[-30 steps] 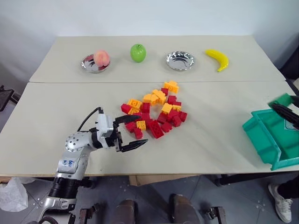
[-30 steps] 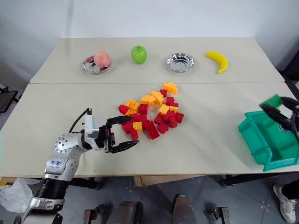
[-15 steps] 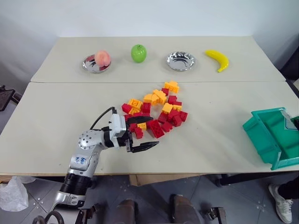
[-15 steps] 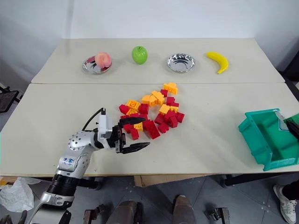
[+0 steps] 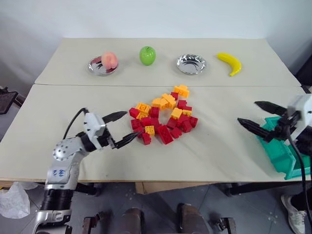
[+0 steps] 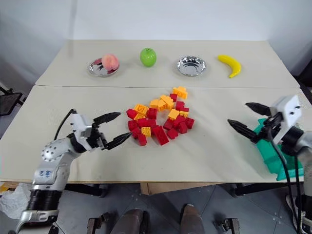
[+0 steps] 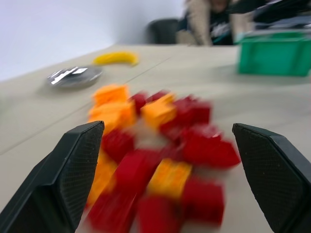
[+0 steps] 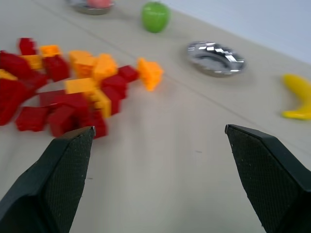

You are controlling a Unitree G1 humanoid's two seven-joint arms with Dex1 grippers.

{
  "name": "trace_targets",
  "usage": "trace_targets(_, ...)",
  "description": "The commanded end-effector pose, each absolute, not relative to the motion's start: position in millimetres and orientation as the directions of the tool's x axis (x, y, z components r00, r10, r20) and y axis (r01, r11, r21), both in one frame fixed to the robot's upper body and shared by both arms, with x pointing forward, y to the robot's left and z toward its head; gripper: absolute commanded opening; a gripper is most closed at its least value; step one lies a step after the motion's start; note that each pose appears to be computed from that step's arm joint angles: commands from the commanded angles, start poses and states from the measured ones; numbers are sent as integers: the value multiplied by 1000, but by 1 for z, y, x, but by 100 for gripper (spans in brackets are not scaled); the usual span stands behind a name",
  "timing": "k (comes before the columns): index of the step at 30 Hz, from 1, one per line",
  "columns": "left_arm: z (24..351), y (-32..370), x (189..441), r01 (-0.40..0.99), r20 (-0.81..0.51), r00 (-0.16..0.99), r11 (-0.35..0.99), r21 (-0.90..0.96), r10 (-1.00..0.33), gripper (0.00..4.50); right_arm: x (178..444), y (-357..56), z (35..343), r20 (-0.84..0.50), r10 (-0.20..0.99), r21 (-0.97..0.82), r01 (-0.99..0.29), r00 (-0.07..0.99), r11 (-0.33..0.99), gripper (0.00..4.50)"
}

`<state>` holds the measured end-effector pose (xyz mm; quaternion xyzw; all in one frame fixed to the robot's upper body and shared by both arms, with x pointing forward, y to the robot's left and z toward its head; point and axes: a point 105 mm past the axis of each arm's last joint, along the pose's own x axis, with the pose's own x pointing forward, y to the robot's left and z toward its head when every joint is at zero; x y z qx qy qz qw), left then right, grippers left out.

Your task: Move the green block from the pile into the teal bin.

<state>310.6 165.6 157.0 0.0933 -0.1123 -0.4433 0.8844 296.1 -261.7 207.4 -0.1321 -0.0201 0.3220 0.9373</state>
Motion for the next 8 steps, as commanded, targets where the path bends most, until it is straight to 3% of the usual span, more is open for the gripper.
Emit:
trace_targets(1, 166, 180, 305, 711, 104, 632, 628, 317, -768, 450, 292, -238, 214, 11, 697, -263, -670, 717, 694, 449)
trace_targets(4, 160, 201, 297, 674, 67, 683, 664, 323, -727, 450, 280, -198, 184, -59, 816, -240, -802, 575, 548, 449)
trace_targets(8, 151, 210, 286, 647, 27, 717, 679, 348, -697, 450, 275, -193, 150, -118, 834, -253, -828, 540, 500, 449)
